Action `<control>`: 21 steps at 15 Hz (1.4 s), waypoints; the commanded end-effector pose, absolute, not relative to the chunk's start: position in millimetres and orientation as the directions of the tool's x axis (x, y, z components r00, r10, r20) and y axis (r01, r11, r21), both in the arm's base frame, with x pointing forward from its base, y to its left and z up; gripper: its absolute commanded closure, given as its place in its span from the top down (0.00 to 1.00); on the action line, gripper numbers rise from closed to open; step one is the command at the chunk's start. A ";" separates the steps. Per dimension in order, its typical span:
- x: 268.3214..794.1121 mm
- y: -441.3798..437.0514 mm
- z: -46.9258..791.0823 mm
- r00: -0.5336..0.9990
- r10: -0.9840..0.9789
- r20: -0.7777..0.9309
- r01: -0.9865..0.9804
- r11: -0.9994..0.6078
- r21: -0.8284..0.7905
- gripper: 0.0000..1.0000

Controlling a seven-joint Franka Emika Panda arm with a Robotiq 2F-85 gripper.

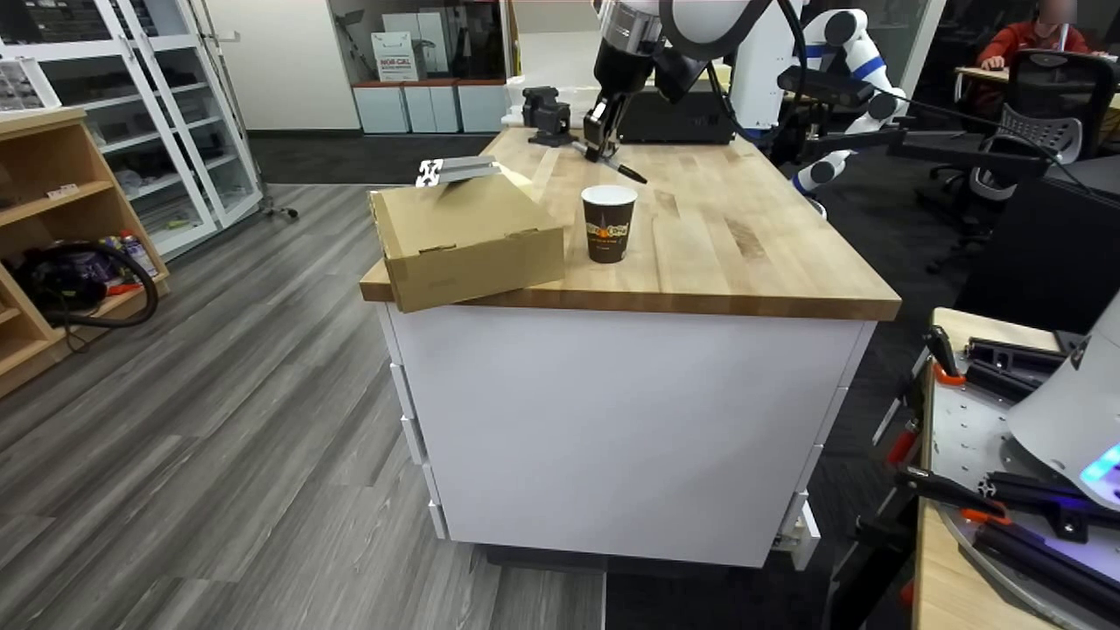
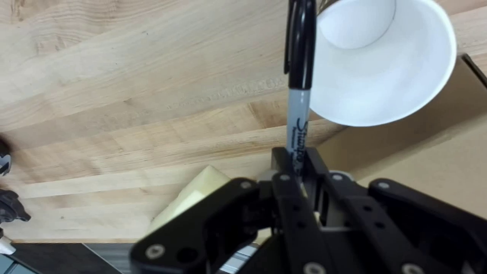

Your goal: Put the pen in the cup

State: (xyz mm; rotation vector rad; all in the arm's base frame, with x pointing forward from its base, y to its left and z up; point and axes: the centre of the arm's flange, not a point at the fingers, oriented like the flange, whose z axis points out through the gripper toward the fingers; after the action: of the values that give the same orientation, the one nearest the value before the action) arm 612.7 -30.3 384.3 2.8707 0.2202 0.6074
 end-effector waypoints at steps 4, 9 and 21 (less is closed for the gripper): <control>609.1 -25.1 388.1 0.902 0.208 0.379 0.131 -0.967 0.218 0.07; 611.5 -15.7 387.9 0.899 0.222 0.377 0.148 -0.965 0.216 0.07; 621.5 2.9 379.0 0.912 0.256 0.321 0.189 -0.956 0.223 0.07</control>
State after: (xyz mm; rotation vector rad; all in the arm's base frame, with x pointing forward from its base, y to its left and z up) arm 613.1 -1.3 377.2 2.8854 0.3058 0.5689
